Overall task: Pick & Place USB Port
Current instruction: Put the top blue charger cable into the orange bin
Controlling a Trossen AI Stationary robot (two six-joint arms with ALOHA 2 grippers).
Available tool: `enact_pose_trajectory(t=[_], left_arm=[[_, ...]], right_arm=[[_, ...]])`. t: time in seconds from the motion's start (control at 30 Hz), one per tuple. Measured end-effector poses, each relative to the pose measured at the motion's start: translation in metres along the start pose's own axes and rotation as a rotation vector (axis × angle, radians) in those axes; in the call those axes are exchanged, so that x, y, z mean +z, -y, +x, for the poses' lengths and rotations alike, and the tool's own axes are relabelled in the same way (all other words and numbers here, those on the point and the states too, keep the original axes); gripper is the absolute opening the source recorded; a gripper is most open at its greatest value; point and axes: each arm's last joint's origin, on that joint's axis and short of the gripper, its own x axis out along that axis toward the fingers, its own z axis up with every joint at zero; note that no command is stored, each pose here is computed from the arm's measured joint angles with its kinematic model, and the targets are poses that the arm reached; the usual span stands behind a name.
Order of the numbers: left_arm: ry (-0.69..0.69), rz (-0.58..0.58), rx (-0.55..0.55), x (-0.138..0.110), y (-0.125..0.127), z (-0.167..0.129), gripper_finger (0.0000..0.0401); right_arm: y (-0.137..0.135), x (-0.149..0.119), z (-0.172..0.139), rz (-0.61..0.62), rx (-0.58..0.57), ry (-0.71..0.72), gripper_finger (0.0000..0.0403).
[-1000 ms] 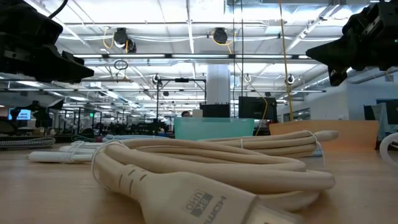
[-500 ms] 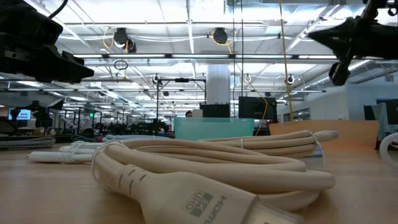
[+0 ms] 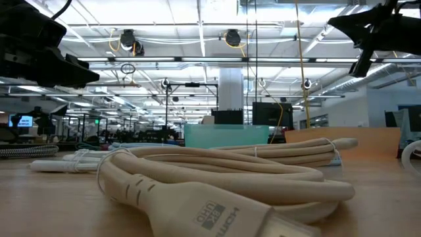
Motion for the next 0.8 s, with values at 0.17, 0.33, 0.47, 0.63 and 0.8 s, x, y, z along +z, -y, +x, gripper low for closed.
enact_pose_trajectory(t=[0.17,0.33,0.47,0.63,0.8], left_arm=[[-0.004,0.027,0.041,0.0,-0.001,0.0,0.0033],[0.011,0.025,0.107,0.002,-0.003,0.0,0.0033],[0.068,0.013,0.22,0.008,-0.008,-0.001,0.0033],[0.316,-0.056,0.363,0.032,-0.015,-0.008,0.0033],[0.744,-0.54,0.478,0.059,-0.026,-0.028,0.0033]], right_arm=[[0.001,0.003,0.0,-0.083,-0.039,0.1,0.0],[0.001,0.007,-0.001,-0.163,-0.104,0.228,0.0],[0.002,0.009,-0.002,-0.162,-0.141,0.297,0.0],[0.003,0.01,-0.002,-0.176,-0.164,0.334,0.0],[0.003,0.011,-0.002,-0.195,-0.187,0.37,0.0]])
